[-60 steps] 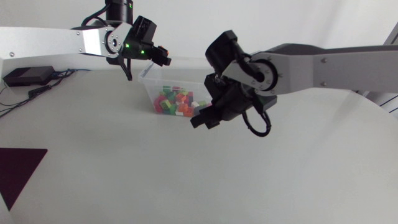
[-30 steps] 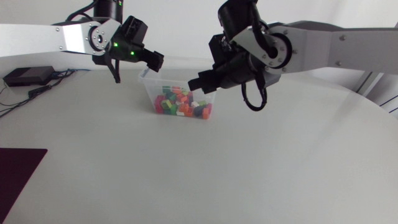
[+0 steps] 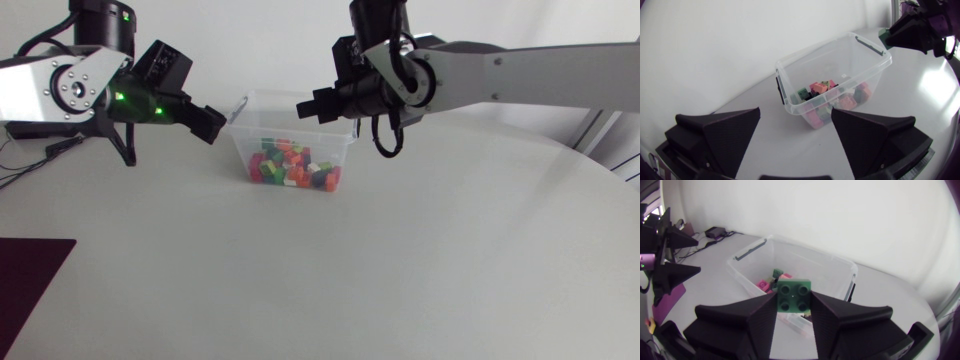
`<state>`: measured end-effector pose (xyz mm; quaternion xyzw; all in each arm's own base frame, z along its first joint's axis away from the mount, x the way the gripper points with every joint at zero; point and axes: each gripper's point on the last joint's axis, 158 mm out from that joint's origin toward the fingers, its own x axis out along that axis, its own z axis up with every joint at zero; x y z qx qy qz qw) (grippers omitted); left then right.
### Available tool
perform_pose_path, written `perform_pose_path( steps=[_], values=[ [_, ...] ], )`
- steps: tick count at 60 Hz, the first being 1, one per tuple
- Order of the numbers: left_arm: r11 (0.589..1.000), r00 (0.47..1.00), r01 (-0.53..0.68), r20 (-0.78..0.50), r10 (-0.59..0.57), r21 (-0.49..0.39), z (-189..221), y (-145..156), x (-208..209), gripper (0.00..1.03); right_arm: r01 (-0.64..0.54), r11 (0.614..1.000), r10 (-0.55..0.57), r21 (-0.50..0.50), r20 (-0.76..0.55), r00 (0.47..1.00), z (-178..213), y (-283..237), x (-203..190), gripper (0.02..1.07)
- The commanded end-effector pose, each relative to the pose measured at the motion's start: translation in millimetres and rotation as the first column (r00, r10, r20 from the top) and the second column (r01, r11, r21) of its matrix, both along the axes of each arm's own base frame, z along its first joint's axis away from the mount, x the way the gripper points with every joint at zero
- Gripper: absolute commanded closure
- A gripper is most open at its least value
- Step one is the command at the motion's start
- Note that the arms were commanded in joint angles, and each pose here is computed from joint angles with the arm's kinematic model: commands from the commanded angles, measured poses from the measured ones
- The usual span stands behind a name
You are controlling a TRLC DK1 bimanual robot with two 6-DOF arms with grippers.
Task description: Place the duplo bricks in the container
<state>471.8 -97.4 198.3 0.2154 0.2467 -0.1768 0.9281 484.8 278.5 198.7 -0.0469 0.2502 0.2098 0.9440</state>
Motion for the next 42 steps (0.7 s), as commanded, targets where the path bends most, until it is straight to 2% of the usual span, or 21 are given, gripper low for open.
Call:
perform_pose_path(
  steps=[1, 13, 33, 37, 39, 40, 42],
  values=[
    [0.999, 1.000, 0.012, -0.009, -0.011, 0.031, -9.1, 5.9, -14.7, 0.04, 0.007, 1.000, -0.007, -0.007, 0.025, 1.000, -3.3, 3.6, 13.2, 0.82],
    [0.999, 0.999, 0.022, -0.037, -0.021, 0.045, -25.3, 9.8, -43.8, 0.04, 0.009, 1.000, -0.008, -0.013, 0.060, 0.998, -13.9, 17.7, 30.4, 0.82],
    [0.999, 0.999, 0.006, -0.035, -0.005, 0.043, -28.8, 21.8, -78.2, 0.04, 0.016, 0.999, -0.013, -0.030, 0.099, 0.995, -21.7, 39.4, 56.6, 0.80],
    [0.999, 0.999, 0.005, -0.041, -0.003, 0.044, -29.5, 23.1, -82.2, 0.04, 0.029, 0.999, -0.025, -0.036, 0.113, 0.993, -21.4, 39.6, 62.5, 0.64],
    [0.999, 0.999, 0.002, -0.048, 0.000, 0.045, -30.4, 24.8, -85.5, 0.04, 0.041, 0.998, -0.036, -0.044, 0.121, 0.992, -22.9, 39.0, 68.1, 0.41],
    [0.999, 0.999, 0.002, -0.053, 0.000, 0.046, -31.0, 25.2, -88.3, 0.04, 0.048, 0.997, -0.041, -0.054, 0.126, 0.991, -24.5, 38.6, 71.1, 0.25],
    [0.999, 0.999, 0.002, -0.055, 0.001, 0.045, -30.9, 25.5, -90.7, 0.04, 0.058, 0.996, -0.049, -0.061, 0.133, 0.990, -25.1, 38.5, 75.2, 0.11]
  ],
)
